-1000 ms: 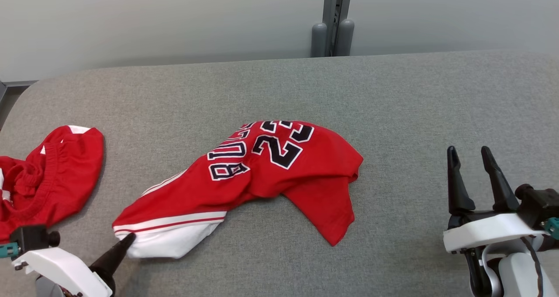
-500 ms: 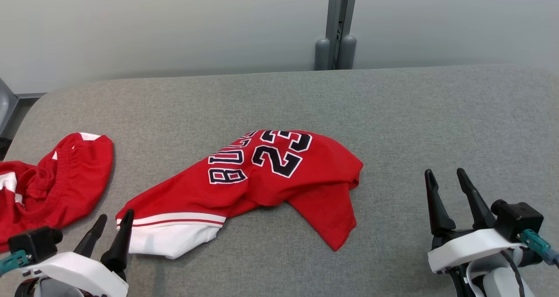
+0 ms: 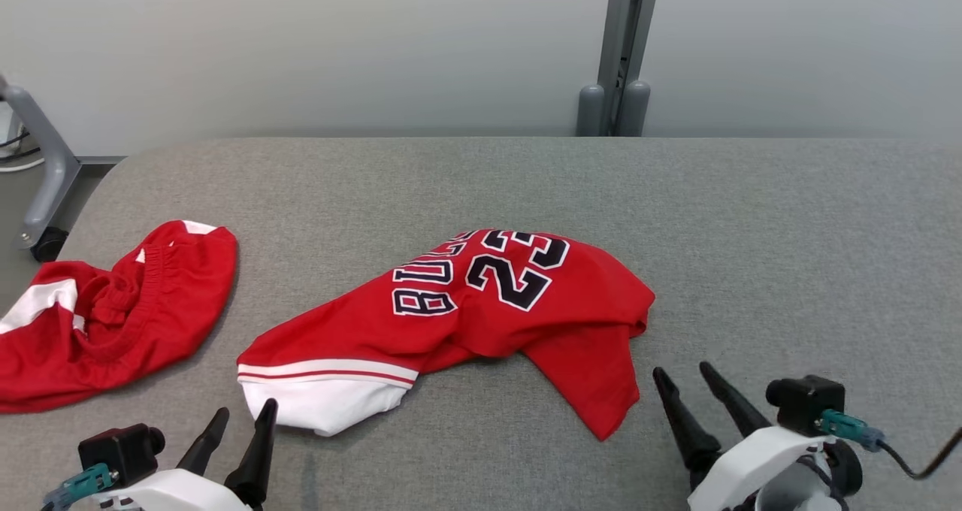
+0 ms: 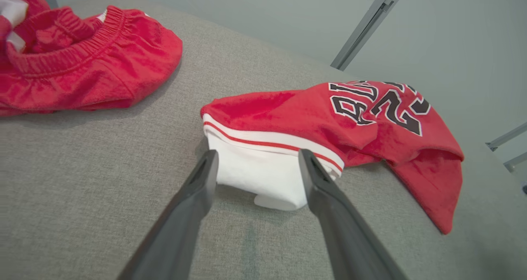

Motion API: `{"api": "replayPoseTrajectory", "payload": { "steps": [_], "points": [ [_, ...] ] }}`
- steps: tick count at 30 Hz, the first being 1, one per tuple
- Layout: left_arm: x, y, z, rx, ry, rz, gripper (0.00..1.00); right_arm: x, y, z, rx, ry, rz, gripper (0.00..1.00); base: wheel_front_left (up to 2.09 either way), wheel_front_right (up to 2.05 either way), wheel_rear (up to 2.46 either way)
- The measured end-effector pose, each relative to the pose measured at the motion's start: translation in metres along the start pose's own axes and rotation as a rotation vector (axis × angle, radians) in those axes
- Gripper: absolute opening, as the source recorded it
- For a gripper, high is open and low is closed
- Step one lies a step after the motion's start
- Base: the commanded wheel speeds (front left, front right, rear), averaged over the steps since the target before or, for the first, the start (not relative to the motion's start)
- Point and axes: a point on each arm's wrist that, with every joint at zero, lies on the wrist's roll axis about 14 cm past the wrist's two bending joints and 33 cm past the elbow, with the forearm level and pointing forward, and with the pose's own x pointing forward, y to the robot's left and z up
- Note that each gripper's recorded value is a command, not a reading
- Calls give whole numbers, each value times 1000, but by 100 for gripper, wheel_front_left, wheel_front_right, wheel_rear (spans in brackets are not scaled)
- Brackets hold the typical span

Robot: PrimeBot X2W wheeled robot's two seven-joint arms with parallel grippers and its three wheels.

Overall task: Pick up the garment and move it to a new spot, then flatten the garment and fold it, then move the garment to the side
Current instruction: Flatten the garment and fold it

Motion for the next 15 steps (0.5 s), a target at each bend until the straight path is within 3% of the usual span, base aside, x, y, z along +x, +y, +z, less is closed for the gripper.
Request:
{"api": "replayPoseTrajectory", "payload": {
  "steps": [7,15],
  "points": [
    [-5,-5,8,5,-45,-7,100,1,18,-62,30,305,51,100,0,0,0],
    [-14,9,6,21,-78,43,100,12,29,-98,40,479,54,100,0,0,0]
  ]
}}
